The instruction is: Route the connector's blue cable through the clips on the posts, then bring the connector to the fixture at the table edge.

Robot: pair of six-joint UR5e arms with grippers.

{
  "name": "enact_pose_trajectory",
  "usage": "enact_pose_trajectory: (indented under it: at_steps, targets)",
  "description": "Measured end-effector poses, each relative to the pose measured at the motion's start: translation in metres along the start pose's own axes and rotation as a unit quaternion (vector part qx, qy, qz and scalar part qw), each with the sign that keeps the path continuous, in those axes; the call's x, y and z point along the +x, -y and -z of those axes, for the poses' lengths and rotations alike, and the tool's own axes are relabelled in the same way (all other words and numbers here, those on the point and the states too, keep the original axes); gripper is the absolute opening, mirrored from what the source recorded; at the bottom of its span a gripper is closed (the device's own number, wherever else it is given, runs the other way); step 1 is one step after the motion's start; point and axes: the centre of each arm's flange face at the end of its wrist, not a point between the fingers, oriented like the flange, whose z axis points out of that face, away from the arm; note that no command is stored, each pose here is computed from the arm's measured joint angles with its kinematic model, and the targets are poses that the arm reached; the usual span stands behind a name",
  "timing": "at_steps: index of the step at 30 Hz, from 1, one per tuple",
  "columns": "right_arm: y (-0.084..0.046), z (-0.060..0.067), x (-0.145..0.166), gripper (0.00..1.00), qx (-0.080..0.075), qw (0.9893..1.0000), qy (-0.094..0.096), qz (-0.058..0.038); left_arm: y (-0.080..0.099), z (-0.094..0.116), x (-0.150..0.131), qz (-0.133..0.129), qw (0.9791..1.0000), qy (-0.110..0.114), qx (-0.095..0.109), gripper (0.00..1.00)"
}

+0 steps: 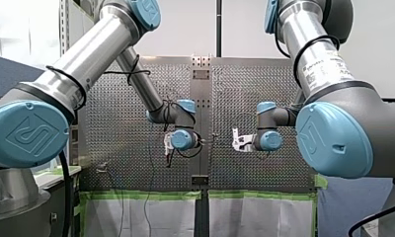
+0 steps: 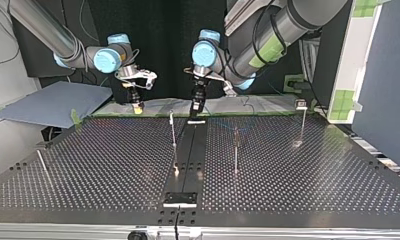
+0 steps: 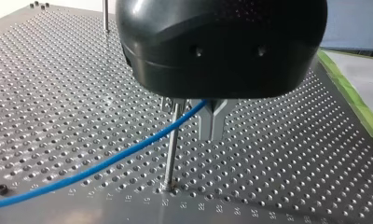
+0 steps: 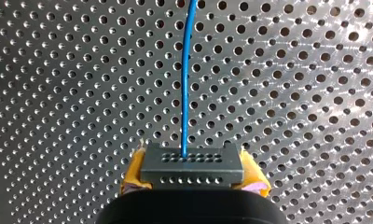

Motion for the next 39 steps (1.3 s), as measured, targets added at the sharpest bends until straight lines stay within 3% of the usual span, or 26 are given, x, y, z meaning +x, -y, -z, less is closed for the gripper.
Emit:
enact_pose_trajectory:
  at_steps: [7,13,27,39]
  targets:
    - [-0.001,-0.002,0.001,0.00,0.010,0.9999,-0.004,-0.0044,0.005,-0.004,-0.006,0.001,1.0000,0.006,0.002,0.01]
    - [-0.004,-0.004,0.003,0.00,0.018,0.9996,-0.010,-0.0163,0.006,-0.005,-0.007,0.000,1.0000,0.006,0.002,0.01]
    - [-0.024,-0.006,0.003,0.00,0.005,0.9996,-0.009,-0.0265,0.006,-0.003,-0.006,-0.009,1.0000,-0.003,0.001,0.01]
    - [-0.027,-0.009,0.006,0.00,0.010,0.9995,-0.013,-0.0287,0.011,-0.004,-0.009,-0.008,1.0000,0.003,0.001,0.01]
